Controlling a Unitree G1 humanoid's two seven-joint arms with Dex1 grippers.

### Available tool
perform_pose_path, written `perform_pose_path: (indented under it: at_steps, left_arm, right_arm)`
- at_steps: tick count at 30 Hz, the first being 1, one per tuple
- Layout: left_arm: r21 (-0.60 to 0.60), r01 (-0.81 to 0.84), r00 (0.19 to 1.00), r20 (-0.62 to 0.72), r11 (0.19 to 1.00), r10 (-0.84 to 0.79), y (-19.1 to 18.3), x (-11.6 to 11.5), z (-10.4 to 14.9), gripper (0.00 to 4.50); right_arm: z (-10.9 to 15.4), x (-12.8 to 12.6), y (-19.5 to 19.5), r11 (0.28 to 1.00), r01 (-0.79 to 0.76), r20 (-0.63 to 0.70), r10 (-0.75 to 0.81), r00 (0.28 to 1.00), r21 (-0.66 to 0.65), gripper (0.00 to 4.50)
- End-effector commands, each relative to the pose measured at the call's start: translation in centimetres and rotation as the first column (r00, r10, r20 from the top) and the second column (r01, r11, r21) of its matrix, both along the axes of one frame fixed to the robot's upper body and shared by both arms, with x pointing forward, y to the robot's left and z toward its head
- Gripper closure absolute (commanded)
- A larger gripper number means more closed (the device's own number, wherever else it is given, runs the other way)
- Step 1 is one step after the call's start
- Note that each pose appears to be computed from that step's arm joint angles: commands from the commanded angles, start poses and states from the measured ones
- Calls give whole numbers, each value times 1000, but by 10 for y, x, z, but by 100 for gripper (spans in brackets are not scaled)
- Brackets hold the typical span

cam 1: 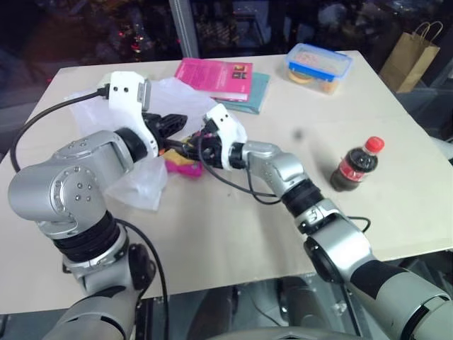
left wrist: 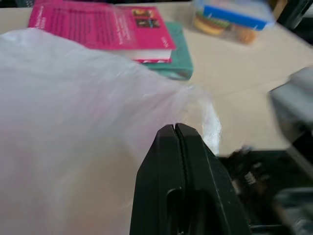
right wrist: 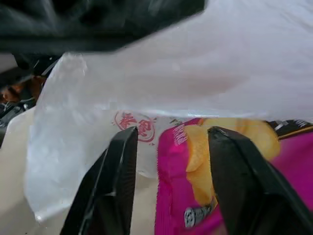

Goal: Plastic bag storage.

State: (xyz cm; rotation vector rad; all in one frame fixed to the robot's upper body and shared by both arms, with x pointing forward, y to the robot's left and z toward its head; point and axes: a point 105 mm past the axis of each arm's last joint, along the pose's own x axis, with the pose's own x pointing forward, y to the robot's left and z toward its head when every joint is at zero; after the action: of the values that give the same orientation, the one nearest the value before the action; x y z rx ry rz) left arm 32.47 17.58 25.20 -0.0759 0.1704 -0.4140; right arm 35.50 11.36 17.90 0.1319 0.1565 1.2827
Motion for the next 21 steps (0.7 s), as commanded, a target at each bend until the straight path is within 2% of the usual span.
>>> perform_pose_path:
  at_steps: [1,2,3,5,6,7,8,9,10,11,12,13,16,21]
  left_arm:
    - [-31,81,995,58,996,-79,-17,-8,16,450]
    - [-12,71,996,62,997,-70,-16,-7,16,450]
    - [91,-12,994,107,996,2,-2,-3,16,450]
    - [289,-95,982,187,953,41,15,0,12,450]
    - [318,-123,977,206,940,58,20,1,11,401]
    - [321,-136,974,216,937,68,24,2,10,391]
    - [344,-149,969,235,927,69,26,1,9,349]
    - [399,-158,958,282,903,43,23,-2,10,293]
    - [441,-160,949,314,883,15,21,-4,10,250]
    - [435,-164,943,331,885,11,19,-7,10,199]
    - [435,-170,939,344,884,12,19,-9,10,151]
    - [489,-179,927,374,854,-20,17,-14,9,109]
    - [653,-204,929,365,729,-66,22,-22,-11,109]
    - [733,-224,944,326,643,-42,36,-12,-31,109]
  right_arm:
    - [4,-35,17,987,-118,-28,122,992,106,215]
    - [2,-35,9,989,-115,-18,117,993,98,215]
    - [-1,-35,-5,991,-111,9,111,994,73,215]
    - [-1,-34,-26,994,-91,33,89,995,59,215]
    - [0,-35,-34,994,-86,42,84,996,61,182]
    - [2,-36,-38,994,-83,45,80,996,64,160]
    - [1,-39,-44,995,-85,72,82,994,42,131]
    - [-1,-40,-54,998,-68,115,65,991,15,72]
    - [-2,-40,-60,999,-53,145,53,988,-4,32]
    - [-1,-41,-69,999,-31,185,33,982,-17,0]
    - [-1,-42,-75,1000,-12,218,18,976,-27,0]
    - [1,-46,-88,999,0,262,9,965,-32,0]
    - [8,-62,-127,997,45,392,-17,920,-64,0]
    - [17,-75,-158,988,123,450,-68,891,-93,0]
